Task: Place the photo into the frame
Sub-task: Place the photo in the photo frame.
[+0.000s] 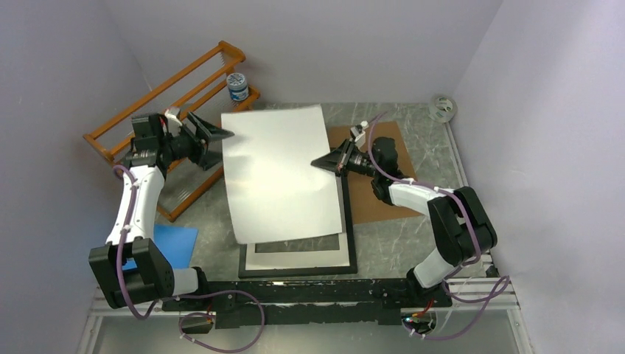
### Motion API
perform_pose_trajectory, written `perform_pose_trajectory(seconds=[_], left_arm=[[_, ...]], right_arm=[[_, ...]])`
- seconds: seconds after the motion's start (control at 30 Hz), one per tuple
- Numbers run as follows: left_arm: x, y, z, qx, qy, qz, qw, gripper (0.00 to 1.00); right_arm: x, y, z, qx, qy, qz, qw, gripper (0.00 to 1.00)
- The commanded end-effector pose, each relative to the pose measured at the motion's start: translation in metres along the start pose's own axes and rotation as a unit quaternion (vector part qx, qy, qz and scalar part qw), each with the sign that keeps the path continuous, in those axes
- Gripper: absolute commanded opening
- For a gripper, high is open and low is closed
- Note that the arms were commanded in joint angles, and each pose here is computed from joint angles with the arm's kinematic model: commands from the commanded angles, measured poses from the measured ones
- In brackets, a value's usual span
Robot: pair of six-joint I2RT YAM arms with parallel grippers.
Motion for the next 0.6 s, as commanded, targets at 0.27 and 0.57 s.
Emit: perform_pose_trajectory(seconds=[0.27, 0.57], left_arm=[[0.136, -0.092, -0.006, 0.104, 0.185, 0.041, 0.976, 0.91], [0.173, -0.118, 0.008, 0.152, 0.181, 0.023, 0.971, 0.83]], right_arm=[[-0.136, -0.008, -0.034, -0.022, -0.321, 0.031, 0.946, 0.00], [-0.139, -0.015, -0.042, -0.093, -0.321, -0.045, 0.941, 0.00]])
Point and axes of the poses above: each gripper's point midway between its finger pads, its own z axis out along the fingers, its own x axis along the line the jaws close on, y = z × x, the point moved 3 cm from there along -z, back along the fingers, and after that the axes turned 15 degrees about z, right-handed, at the moved point
